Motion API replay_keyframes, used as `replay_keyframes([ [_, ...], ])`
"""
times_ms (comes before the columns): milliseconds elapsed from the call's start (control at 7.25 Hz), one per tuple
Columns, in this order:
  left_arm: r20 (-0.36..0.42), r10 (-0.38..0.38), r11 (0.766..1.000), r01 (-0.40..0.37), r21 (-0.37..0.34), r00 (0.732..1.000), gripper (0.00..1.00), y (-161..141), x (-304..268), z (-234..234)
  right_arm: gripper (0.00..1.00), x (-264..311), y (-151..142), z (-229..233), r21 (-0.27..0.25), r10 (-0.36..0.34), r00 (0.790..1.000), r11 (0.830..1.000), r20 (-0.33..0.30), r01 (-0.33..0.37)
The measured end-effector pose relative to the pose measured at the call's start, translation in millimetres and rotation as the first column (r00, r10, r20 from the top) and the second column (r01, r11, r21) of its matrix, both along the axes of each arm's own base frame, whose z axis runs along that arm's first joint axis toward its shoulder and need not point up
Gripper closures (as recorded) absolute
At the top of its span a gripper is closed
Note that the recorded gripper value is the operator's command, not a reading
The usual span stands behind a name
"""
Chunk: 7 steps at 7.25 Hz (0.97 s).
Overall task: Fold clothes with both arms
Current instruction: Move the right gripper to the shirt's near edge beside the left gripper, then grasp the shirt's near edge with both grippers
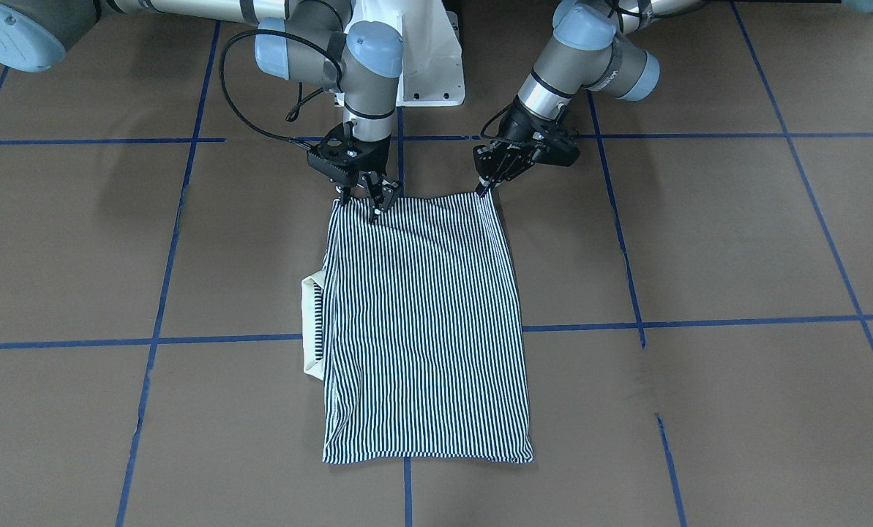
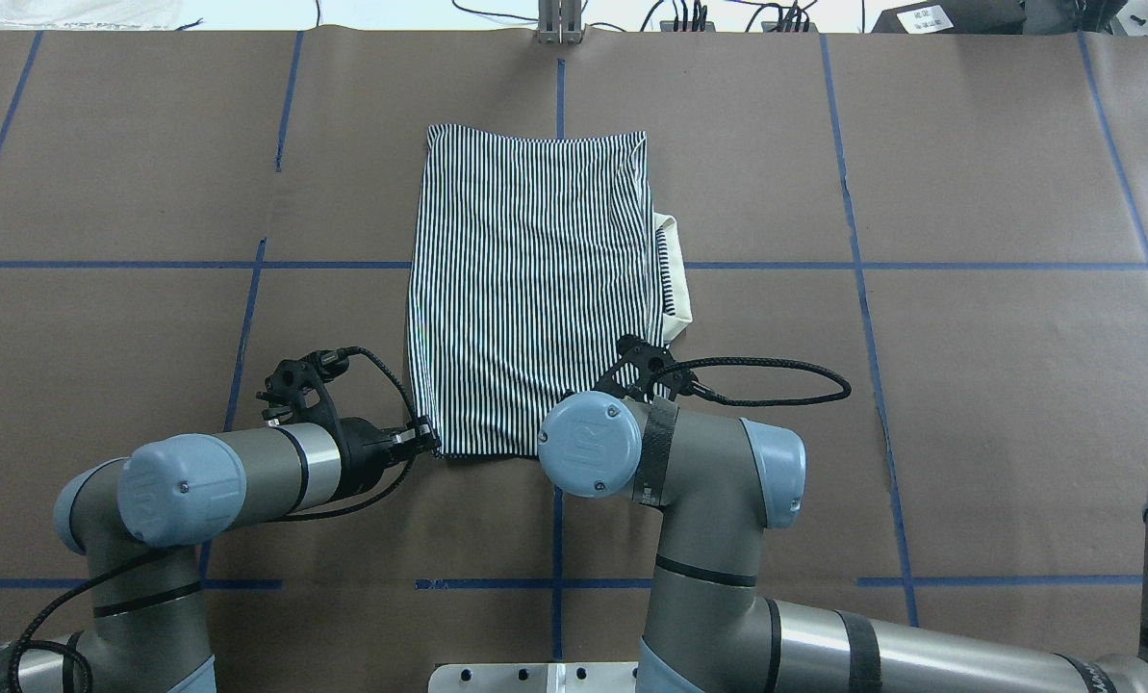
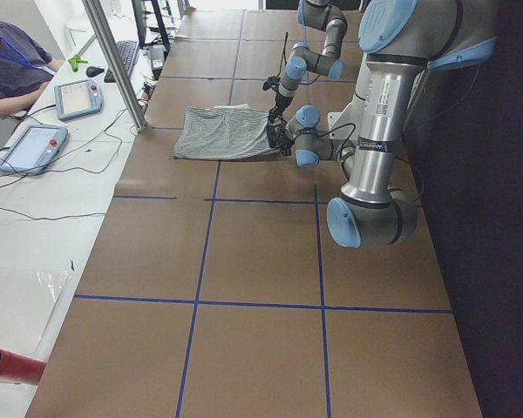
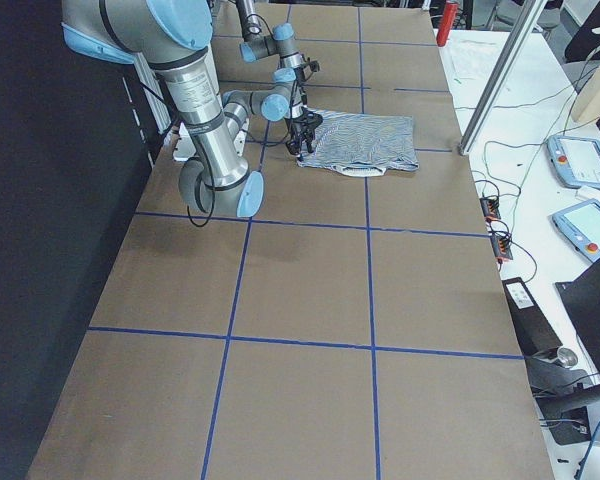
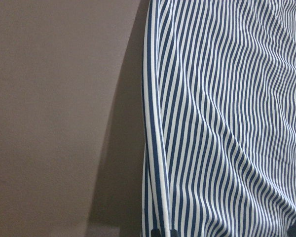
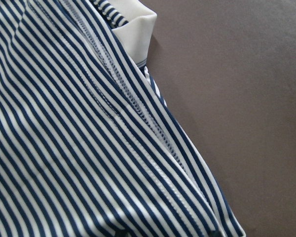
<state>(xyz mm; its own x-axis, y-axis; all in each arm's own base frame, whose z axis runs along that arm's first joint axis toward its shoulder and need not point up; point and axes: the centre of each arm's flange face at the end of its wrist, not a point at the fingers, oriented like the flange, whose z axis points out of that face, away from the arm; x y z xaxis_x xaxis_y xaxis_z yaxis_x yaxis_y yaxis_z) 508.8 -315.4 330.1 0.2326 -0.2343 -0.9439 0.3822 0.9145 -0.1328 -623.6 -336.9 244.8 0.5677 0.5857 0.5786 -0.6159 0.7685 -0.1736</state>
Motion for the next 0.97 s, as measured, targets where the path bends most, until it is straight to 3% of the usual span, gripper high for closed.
replay_keyframes([
  [138, 0.000, 0.000, 1.000, 0.000, 0.000, 1.000, 1.00, 0, 0, 0, 1.00, 0, 0, 0, -0.006, 0.010, 1.000, 1.000, 0.003, -0.010],
  [689, -0.001, 0.001, 1.000, -0.001, 0.000, 1.000, 1.00, 0, 0, 0, 1.00, -1, -1, -10, -0.025, 0.050, 0.998, 0.998, 0.031, -0.049],
  [965, -0.023, 0.012, 1.000, -0.011, 0.008, 1.000, 1.00, 4, -9, -15, 1.00, 3, -1, -21, -0.012, 0.049, 0.995, 0.999, 0.087, -0.048],
])
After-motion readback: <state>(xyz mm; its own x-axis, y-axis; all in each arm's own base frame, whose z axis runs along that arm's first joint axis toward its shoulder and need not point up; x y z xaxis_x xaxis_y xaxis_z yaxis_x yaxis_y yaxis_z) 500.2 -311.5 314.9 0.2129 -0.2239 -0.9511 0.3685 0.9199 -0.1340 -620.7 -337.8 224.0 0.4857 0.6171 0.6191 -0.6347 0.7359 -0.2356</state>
